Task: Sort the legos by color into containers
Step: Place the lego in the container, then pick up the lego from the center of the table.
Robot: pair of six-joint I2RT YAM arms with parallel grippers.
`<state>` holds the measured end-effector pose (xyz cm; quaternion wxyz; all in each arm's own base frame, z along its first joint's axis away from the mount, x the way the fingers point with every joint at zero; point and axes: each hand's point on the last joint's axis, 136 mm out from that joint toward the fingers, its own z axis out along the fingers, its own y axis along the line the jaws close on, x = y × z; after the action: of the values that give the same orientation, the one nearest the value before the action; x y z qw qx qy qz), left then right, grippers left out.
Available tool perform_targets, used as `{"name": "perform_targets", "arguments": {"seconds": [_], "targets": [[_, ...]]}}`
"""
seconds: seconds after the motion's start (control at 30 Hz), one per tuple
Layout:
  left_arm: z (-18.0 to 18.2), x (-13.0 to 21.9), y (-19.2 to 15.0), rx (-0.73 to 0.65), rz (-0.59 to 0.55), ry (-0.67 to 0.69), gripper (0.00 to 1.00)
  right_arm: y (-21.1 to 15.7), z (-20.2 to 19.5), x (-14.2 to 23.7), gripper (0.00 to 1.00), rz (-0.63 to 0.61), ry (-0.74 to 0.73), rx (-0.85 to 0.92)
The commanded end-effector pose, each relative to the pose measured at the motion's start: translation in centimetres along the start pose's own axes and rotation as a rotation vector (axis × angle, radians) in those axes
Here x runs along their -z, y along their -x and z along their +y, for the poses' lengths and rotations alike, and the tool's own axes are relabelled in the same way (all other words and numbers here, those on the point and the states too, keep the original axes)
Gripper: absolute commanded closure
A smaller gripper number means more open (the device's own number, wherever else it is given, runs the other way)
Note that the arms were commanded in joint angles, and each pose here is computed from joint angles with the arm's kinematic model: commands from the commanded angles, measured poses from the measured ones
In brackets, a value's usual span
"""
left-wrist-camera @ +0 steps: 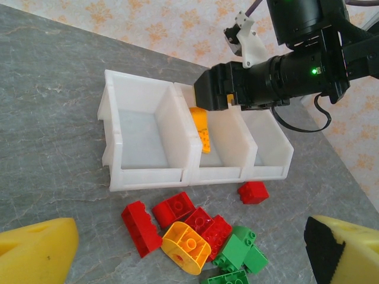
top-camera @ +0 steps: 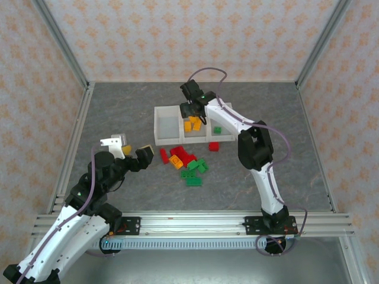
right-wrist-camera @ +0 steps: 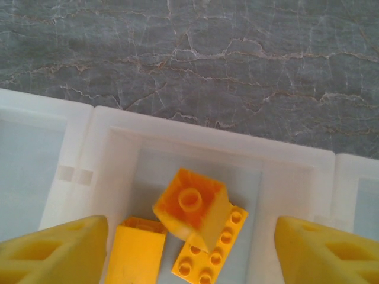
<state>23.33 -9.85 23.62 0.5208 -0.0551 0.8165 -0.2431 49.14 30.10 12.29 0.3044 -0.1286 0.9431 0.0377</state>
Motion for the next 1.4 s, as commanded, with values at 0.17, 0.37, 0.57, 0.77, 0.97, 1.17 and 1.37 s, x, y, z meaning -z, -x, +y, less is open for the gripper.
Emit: {"name": "perform_targets", "arguments": {"seconds": [0.17, 0.37, 0.57, 0.77, 0.97, 1.17, 1.37], "targets": [[-0.4, 0.0, 0.3, -0.021, -0.017, -0.019, 0.01, 1.4, -0.9, 5.7, 0.08, -0.051, 0.001, -0.107], [-0.5, 0.0, 0.3, -0.021, -0.017, -0.026, 0.01, -3.2, -4.0, 10.0, 0.03, -0.05, -0.076, -0.204], [-0.6, -0.1, 0.3, -0.02, -0.014, -0.029, 0.01, -9.3, -6.6, 12.5, 0.0, -0.011, -0.114, -0.301], [-0.6, -0.1, 0.2, -0.021, -0.011, -0.032, 0.01, -14.4, -7.4, 11.9, 0.0, 0.048, -0.108, -0.361], [-0.6, -0.3, 0.0, -0.022, -0.002, -0.027, 0.01, -16.8, -6.8, 9.2, 0.0, 0.094, -0.089, -0.373], [-0.5, -0.5, -0.1, -0.022, 0.006, -0.022, 0.01, -17.2, -5.5, 6.4, 0.01, 0.133, -0.048, -0.328], [-0.4, -0.5, -0.1, -0.022, 0.006, -0.018, 0.01, -17.1, -6.1, 4.6, 0.03, 0.151, -0.116, -0.279]]}}
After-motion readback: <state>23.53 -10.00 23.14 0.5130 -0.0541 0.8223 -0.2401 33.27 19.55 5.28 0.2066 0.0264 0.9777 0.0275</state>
